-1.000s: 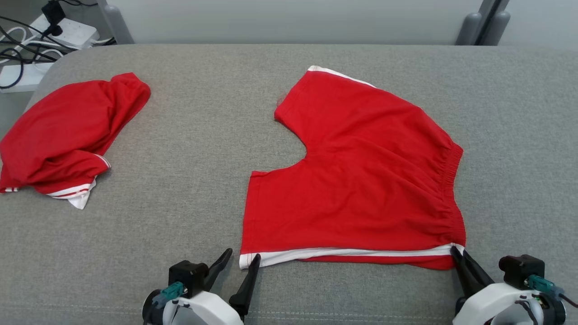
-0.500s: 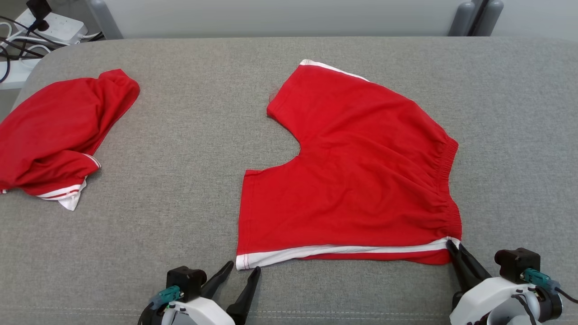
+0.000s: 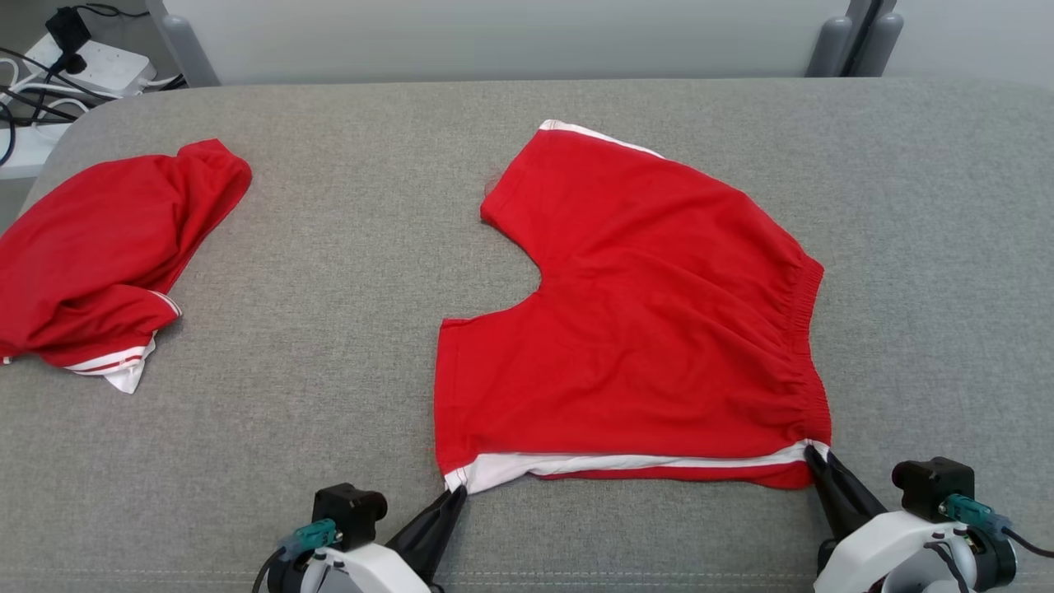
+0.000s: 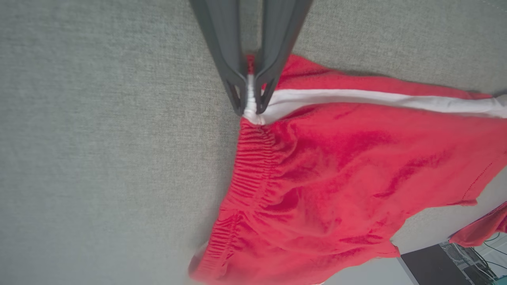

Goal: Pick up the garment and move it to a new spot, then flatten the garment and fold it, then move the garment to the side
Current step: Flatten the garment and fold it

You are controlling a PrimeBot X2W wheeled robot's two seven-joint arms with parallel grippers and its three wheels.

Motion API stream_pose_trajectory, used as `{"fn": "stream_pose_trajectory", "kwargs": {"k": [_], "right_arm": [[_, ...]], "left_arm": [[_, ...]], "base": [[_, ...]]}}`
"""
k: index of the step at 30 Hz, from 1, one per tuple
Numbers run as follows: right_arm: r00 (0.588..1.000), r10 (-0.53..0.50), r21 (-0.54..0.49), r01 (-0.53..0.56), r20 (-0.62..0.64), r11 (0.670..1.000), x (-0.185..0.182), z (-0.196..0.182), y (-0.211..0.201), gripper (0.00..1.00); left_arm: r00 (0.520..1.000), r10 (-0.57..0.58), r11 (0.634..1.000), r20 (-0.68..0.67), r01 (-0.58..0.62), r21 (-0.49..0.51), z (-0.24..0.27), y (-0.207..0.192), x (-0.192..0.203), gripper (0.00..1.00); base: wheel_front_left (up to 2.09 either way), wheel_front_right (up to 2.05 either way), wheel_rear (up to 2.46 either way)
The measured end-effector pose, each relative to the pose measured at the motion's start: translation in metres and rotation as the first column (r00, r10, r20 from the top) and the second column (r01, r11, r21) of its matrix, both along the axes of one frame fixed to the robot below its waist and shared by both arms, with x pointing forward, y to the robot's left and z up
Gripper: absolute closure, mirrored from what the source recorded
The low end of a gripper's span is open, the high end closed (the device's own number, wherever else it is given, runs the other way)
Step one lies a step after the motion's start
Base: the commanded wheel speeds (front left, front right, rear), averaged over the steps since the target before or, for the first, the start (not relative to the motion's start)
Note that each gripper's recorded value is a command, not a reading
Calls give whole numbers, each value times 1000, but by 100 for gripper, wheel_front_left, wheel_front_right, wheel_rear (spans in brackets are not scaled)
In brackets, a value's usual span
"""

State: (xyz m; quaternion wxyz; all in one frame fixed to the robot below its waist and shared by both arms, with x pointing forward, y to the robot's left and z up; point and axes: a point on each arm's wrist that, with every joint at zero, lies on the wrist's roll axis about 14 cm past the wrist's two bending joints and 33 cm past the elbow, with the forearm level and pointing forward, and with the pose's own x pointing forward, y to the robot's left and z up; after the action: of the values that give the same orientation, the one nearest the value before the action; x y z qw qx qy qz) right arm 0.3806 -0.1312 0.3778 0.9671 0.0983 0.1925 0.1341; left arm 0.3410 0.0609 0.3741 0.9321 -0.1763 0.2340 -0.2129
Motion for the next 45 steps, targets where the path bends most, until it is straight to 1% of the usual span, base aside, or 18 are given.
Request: {"fn": "stream_pose_trajectory", "kwargs": {"k": [6, 10, 13, 18, 20, 21, 24, 26, 28, 31, 34, 35, 37, 38, 39, 42, 43, 45], "right_arm": [[1000, 30, -8, -30, -10, 1000, -6, -1, 2, 100], [998, 57, -39, -58, -24, 998, -13, -3, -6, 100], [997, 76, -46, -78, -35, 996, -18, 0, -9, 100], [992, 118, -18, -119, -50, 993, -25, 7, -1, 100], [989, 133, -18, -134, -63, 991, -28, 8, -1, 100], [959, 210, 75, -199, -190, 977, -57, 6, 9, 100], [970, 184, 98, -170, -160, 981, -46, 16, 2, 100], [978, 141, 165, -115, -154, 980, -38, 23, 0, 100], [982, 111, 257, -69, -153, 964, -28, 31, 4, 100], [983, 83, 418, -7, -165, 909, -8, 49, 14, 100], [978, 85, 546, 33, -189, 837, 10, 64, 22, 100], [978, 82, 581, 46, -193, 812, 18, 69, 22, 100], [980, 68, 631, 66, -185, 773, 34, 79, 20, 100], [980, 61, 659, 79, -187, 748, 42, 83, 19, 100], [980, 58, 686, 90, -189, 722, 50, 88, 18, 100], [976, 52, 768, 135, -213, 626, 67, 95, 17, 100], [973, 52, 782, 146, -223, 606, 71, 95, 15, 100], [969, 49, 812, 175, -242, 556, 79, 96, 10, 100]], "left_arm": [[999, -38, 999, -22, 38, 6, -3, 3, -12, 100], [997, -64, 998, -49, 65, 23, -7, 13, -24, 100], [993, -84, 996, -79, 85, 13, -8, 16, -37, 100], [989, -97, 995, -108, 97, -4, -7, 19, -52, 100], [984, -103, 995, -144, 104, -6, -10, 21, -59, 100], [985, -100, 995, -137, 102, 5, 2, 41, -49, 100], [989, -119, 993, -83, 118, -20, 23, 37, -26, 100], [988, -148, 989, -40, 147, -24, 43, 34, -6, 100], [983, -186, 983, 5, 186, 1, 66, 33, 19, 100], [975, -216, 976, 54, 217, -13, 106, 29, 58, 100], [966, -252, 967, 57, 254, -23, 130, 20, 87, 100], [962, -268, 963, 55, 269, -10, 134, 18, 96, 100], [957, -286, 958, 49, 286, 11, 139, 15, 114, 100], [956, -291, 957, 42, 290, 13, 139, 14, 122, 100], [956, -292, 956, 33, 292, 14, 138, 13, 130, 100], [957, -291, 957, 7, 291, 16, 130, 9, 152, 100], [957, -289, 957, 4, 289, 17, 127, 9, 158, 100], [958, -287, 958, -11, 287, 13, 121, 5, 171, 100]], "base": [[0, 0, 0], [0, 0, 0], [0, 0, 0], [0, 0, 0], [0, 0, 0], [0, 0, 0], [0, 0, 0], [0, 0, 0], [0, 0, 0], [0, 0, 0], [0, 0, 0], [0, 0, 0], [0, 0, 0], [0, 0, 0], [0, 0, 0], [0, 0, 0], [0, 0, 0], [0, 0, 0]]}}
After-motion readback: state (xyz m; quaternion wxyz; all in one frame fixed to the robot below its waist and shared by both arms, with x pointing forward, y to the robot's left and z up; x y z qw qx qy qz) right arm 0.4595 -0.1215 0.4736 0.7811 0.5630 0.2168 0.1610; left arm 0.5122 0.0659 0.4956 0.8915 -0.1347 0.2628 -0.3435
